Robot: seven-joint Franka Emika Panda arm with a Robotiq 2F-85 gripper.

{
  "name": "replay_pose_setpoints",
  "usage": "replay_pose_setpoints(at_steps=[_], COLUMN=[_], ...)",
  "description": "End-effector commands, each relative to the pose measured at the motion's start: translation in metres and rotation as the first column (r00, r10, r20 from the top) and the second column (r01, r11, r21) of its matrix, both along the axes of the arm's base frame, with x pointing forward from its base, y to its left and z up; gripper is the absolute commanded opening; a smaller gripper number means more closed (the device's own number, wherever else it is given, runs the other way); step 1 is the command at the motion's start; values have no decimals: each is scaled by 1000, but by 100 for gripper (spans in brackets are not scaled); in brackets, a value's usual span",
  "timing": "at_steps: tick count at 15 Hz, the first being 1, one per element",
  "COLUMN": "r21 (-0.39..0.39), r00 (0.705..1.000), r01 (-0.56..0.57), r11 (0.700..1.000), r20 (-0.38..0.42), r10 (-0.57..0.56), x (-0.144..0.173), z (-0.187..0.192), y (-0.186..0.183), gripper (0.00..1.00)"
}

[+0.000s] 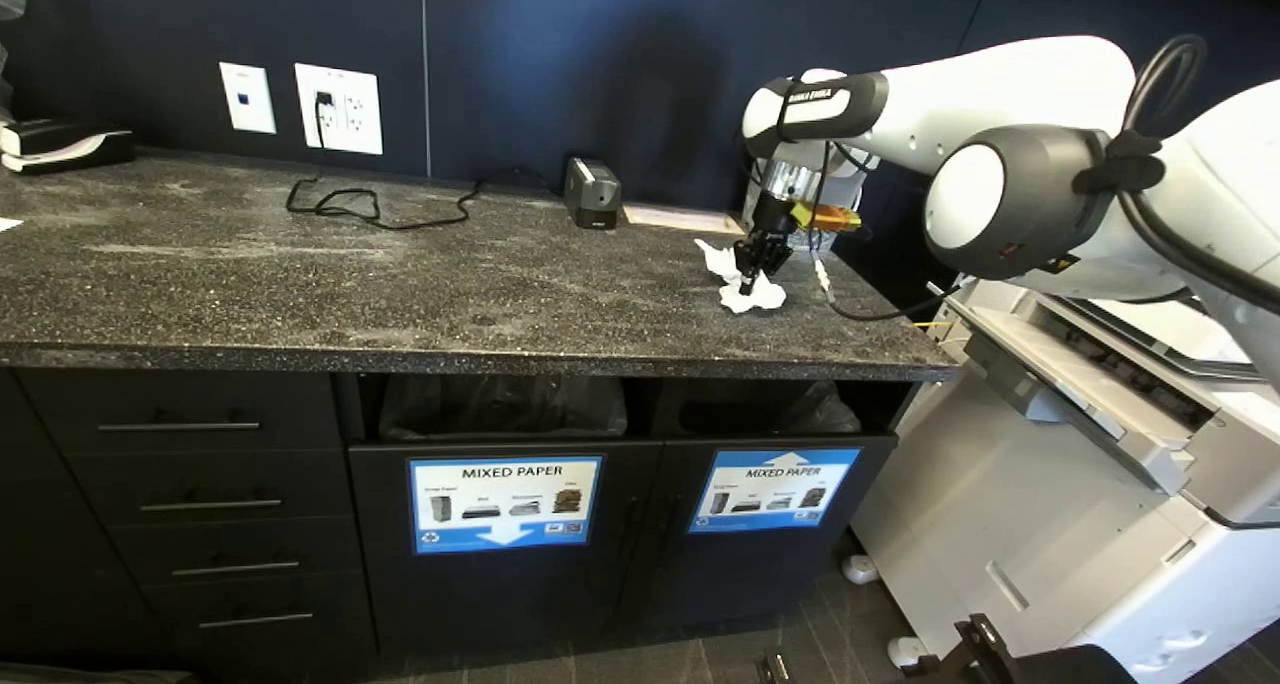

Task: Put the white pieces of papers in the right bin

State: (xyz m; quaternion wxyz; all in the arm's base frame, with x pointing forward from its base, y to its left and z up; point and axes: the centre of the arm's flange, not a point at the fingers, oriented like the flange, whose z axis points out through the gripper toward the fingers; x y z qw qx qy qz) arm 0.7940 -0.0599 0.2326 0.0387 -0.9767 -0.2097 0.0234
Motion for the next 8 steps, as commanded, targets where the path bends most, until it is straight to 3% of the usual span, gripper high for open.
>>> replay_pose_setpoints(at_steps=[1, 8], r21=[-73, -149], r00=[996, 986], r01=[-39, -72], r11=[997, 986], r20=[78, 140], r10=[45, 93], x=[-72, -78], z=[-3, 1], y=[13, 29], gripper=[12, 13])
